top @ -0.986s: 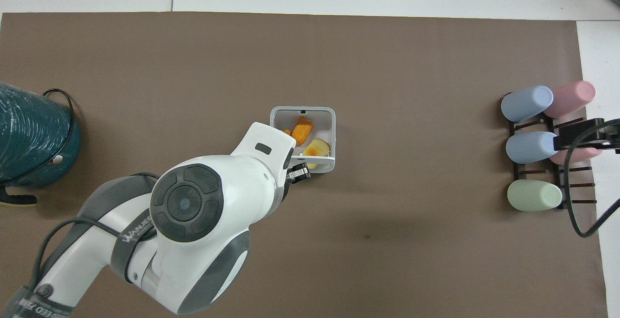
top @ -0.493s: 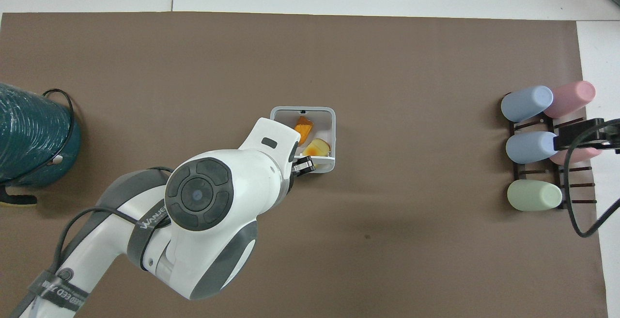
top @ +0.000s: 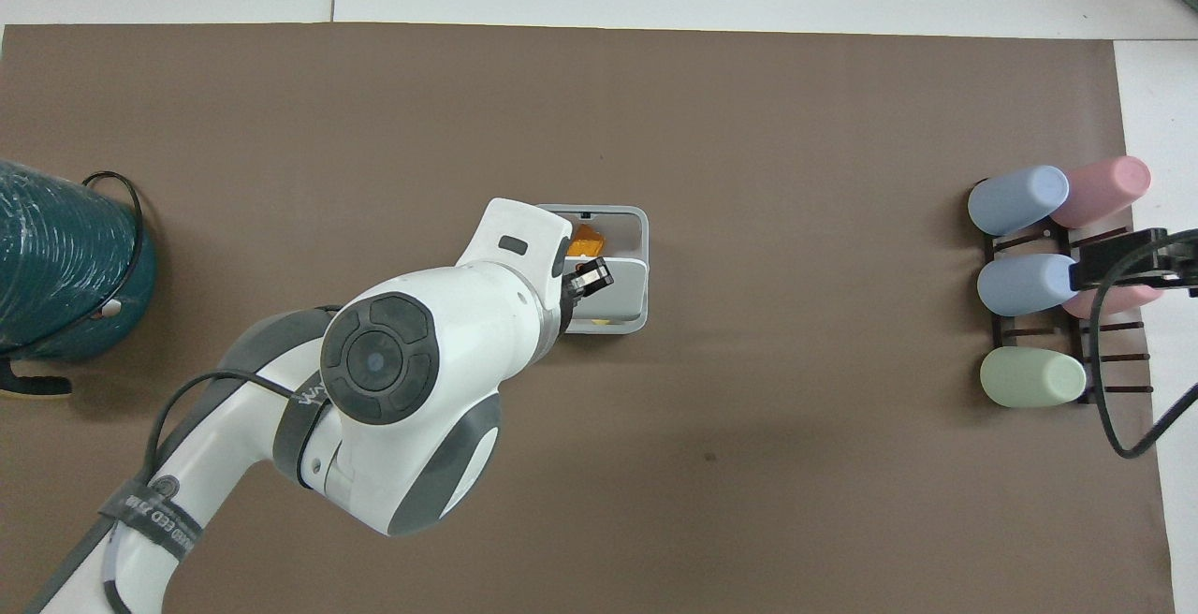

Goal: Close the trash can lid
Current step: 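Push the raised lid down over the bin with the left gripper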

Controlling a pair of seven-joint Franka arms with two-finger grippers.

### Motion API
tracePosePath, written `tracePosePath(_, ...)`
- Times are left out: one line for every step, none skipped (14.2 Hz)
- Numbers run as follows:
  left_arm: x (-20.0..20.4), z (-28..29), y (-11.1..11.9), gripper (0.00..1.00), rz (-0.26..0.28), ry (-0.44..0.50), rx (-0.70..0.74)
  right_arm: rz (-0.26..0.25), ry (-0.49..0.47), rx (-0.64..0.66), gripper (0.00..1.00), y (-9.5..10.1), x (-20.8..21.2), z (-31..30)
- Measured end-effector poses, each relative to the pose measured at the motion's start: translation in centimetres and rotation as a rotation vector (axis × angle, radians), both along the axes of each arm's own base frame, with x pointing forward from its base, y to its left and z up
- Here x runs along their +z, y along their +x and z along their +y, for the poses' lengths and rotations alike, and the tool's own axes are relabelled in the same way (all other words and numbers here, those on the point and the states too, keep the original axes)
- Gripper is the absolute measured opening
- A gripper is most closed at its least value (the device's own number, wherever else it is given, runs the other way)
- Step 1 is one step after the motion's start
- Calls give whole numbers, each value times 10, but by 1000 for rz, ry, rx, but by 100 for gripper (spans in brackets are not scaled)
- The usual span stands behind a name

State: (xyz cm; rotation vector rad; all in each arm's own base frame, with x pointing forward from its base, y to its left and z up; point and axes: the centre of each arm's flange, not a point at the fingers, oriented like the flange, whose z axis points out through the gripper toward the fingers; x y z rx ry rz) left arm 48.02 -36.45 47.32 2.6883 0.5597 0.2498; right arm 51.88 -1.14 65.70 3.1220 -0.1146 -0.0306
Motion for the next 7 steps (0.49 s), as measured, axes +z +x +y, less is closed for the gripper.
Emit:
tracePosePath(1, 4, 5, 1, -8, -12, 15, 0, 0, 0, 100, 0, 0, 0)
tracePosePath(2, 8, 10, 1, -18, -22, 30, 0, 0, 0, 100, 0, 0, 0)
tracePosePath(2, 12, 15, 1, -25, -35, 44, 0, 0, 0, 100, 0, 0, 0)
tracePosePath(2, 14, 19, 1, -32, -48, 57, 0, 0, 0, 100, 0, 0, 0)
tracePosePath(0, 14, 21, 1, -39, -56, 64, 0, 0, 0, 100, 0, 0, 0)
tracePosePath(-3, 13, 24, 1, -46, -62, 69, 0, 0, 0, 100, 0, 0, 0)
tracePosePath(-6, 12, 25, 1, -49, -66, 71, 0, 0, 0, 100, 0, 0, 0)
